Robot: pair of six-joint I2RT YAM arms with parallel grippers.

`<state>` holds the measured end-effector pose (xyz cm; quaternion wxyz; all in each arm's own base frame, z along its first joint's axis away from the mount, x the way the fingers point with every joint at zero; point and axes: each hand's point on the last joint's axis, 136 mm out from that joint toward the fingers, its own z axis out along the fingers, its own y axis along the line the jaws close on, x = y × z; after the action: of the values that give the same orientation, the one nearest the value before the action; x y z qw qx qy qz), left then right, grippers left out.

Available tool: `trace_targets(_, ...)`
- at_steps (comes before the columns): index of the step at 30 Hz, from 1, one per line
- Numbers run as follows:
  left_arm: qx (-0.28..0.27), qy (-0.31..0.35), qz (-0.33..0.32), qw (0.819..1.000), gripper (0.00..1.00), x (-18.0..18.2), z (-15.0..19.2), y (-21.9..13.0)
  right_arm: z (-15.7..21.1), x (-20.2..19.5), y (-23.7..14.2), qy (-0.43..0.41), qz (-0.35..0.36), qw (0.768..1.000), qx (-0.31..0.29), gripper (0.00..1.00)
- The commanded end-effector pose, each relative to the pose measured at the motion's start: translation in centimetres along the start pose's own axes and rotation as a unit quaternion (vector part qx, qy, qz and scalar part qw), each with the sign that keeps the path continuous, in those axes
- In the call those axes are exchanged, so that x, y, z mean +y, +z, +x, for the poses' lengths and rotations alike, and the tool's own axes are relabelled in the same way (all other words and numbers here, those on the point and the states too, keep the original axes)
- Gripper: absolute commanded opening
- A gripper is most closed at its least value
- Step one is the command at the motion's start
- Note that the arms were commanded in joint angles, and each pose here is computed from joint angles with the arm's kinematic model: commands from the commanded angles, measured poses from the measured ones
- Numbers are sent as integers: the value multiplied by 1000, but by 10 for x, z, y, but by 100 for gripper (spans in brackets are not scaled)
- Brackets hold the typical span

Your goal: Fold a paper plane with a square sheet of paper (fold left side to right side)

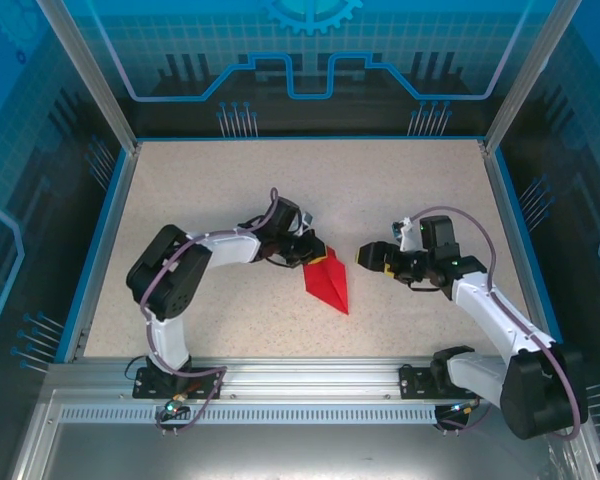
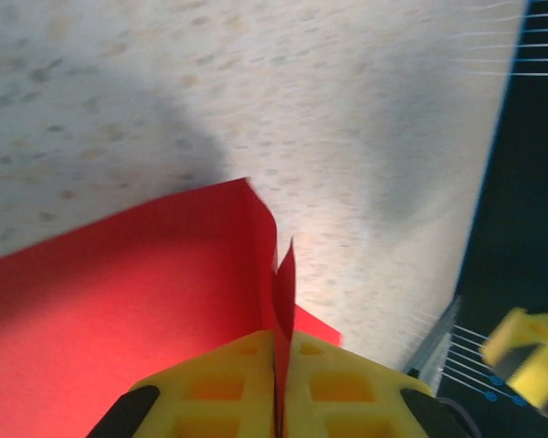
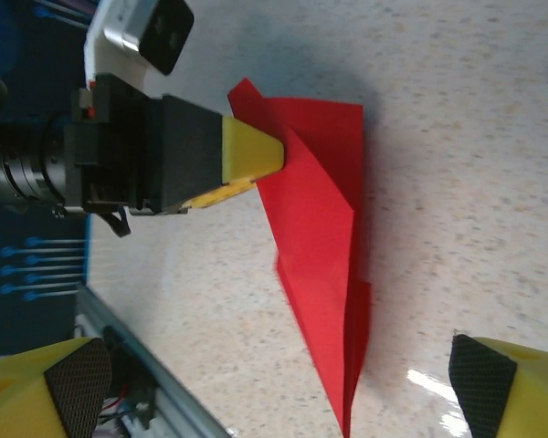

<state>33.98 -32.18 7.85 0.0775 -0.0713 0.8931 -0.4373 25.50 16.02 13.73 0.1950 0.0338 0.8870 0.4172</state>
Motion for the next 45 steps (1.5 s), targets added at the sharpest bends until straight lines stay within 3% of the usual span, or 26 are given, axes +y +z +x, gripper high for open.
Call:
trace_targets(1, -51, 53, 66, 995, 9, -67, -24, -46, -7, 26, -6, -16, -80, 997, 14, 99)
trace_targets(10, -103, 90, 143, 980, 9, -137, -43, -114, -37, 87, -26, -46, -244, 969, 1, 99)
trace_targets(17, -101, 99, 198, 970, 9, -170, -40, -131, -35, 103, -11, -27, -261, 964, 38, 99)
trace_targets(24, -94, 94, 218, 967, 10, -175, -35, -136, -35, 124, 0, -29, -279, 959, 47, 97)
trace_targets(31, -87, 89, 212, 969, 13, -167, -29, -135, -37, 130, -3, -32, -269, 962, 44, 53)
trace_targets(34, -88, 91, 201, 971, 22, -161, -27, -134, -33, 125, -3, -35, -247, 967, 48, 36)
trace_targets(37, -94, 96, 176, 975, 37, -151, -26, -135, -31, 117, -3, -44, -213, 975, 43, 20)
trace_targets(39, -103, 97, 155, 978, 49, -142, -27, -140, -29, 111, -5, -57, -178, 981, 40, 14)
trace_targets(45, -154, 113, 64, 979, 64, -109, -28, -173, -18, 88, -10, -143, -19, 988, 47, 10)
